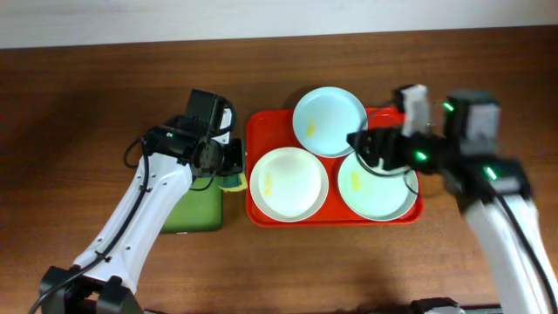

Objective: Clean dirty plates on tray and stack at the side

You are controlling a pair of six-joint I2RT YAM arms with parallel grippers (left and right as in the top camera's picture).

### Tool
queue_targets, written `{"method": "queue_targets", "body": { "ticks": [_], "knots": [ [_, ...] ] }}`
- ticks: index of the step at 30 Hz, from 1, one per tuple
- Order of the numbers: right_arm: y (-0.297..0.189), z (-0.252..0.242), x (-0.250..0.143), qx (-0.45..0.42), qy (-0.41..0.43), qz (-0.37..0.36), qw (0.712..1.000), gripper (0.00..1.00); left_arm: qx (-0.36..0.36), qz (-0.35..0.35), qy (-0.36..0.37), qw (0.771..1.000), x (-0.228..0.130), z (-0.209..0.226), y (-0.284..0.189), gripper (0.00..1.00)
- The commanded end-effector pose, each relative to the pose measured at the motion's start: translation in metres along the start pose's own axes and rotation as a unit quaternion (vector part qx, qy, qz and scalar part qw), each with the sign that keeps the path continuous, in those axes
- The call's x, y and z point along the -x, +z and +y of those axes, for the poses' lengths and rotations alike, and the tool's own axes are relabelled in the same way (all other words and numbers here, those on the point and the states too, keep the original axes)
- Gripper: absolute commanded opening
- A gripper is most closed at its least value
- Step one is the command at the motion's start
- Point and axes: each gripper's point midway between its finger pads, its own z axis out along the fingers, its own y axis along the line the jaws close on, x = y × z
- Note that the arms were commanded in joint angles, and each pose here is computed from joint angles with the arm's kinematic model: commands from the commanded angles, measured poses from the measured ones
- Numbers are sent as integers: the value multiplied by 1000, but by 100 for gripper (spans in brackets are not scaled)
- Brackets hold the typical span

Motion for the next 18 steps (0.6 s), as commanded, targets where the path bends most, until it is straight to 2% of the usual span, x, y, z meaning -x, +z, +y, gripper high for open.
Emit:
{"method": "queue_targets", "body": {
  "ticks": [1, 2, 6, 9, 12, 17, 18],
  "knots": [
    [68, -42, -31, -139, 32, 100, 985, 24, -17, -10, -45, 999, 6, -15, 7, 0],
    [97, -61, -54, -200, 40, 140, 969, 24, -21, -9, -38, 999, 6, -22, 12, 0],
    [160, -82, -108, -217, 30, 226, 949, 27, -24, 17, -13, 999, -6, -45, 40, 0],
    [160, -90, -103, -234, 0, 223, 947, 38, -19, 30, -12, 999, -10, -44, 52, 0],
    [158, -102, -96, -267, -13, 207, 941, 41, -12, 46, -14, 999, -14, -40, 68, 0],
    [164, -100, -112, -245, -7, 218, 945, 39, -26, 87, -6, 996, -31, -52, 94, 0],
    [164, -102, -116, -245, -6, 220, 944, 33, -31, 83, 0, 996, -31, -57, 95, 0]
  ]
}}
